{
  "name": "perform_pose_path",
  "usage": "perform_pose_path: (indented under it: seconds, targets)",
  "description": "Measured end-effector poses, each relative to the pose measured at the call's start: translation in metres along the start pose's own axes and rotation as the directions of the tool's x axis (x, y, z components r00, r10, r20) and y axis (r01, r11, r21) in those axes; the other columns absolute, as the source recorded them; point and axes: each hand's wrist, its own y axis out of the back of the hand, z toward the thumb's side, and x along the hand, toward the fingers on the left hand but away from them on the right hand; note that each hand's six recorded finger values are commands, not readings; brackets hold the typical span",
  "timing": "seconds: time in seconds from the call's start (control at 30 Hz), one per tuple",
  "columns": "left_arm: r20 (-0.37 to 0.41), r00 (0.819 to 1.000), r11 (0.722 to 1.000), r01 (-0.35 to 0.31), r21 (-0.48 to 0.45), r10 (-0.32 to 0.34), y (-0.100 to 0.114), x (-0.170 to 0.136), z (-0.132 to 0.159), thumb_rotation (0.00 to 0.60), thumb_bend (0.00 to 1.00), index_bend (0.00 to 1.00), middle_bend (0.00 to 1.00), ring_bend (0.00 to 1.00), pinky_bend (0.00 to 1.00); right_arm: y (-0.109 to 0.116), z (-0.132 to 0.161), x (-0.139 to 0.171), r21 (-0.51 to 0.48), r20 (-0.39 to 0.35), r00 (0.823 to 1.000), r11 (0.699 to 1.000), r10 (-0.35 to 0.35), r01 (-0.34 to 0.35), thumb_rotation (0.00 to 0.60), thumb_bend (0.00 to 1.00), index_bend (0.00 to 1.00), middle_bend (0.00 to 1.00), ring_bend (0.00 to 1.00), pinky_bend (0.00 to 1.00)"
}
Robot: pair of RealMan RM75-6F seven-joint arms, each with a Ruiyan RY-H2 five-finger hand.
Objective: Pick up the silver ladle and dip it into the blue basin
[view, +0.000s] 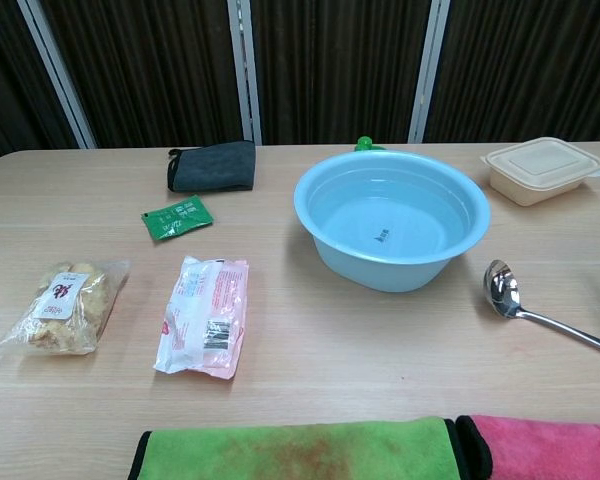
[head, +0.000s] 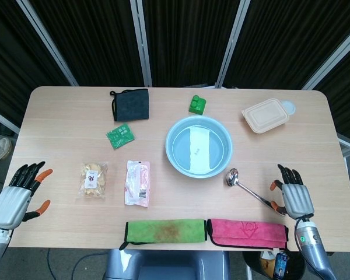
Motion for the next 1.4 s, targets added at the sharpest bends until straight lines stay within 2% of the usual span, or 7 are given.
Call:
perform_pose_path:
  seconds: [0.4, 0.97, 1.4]
  targets:
    - [0.013, 0.999, 0.999, 0.034, -0.018, -0.033, -0.003, 0.003, -0.003, 0.600, 0.30, 0.14, 0.00, 0.00, 0.00, -0.026, -0.003, -0.007, -0.021, 0.050, 0.999, 1.000, 0.008, -0.007, 0.600, 0.19, 0.42, 0.00, 0.00, 0.00]
    - [0.015, 0.999, 0.999, 0.032, -0.036, -0.032, 0.001, 0.003, -0.005, 0.600, 0.30, 0.14, 0.00, 0.00, 0.00, -0.063, 0.012, -0.010, -0.026, 0.042, 0.997, 0.998, 0.059, -0.058, 0.600, 0.19, 0.42, 0.00, 0.00, 0.00]
    - [0.003, 1.000, 0.999, 0.014, -0.050, -0.014, 0.008, 0.003, -0.012, 0.600, 0.30, 0.14, 0.00, 0.00, 0.00, -0.069, 0.023, -0.023, -0.018, 0.026, 0.998, 0.998, 0.065, -0.065, 0.600, 0.19, 0.42, 0.00, 0.00, 0.00]
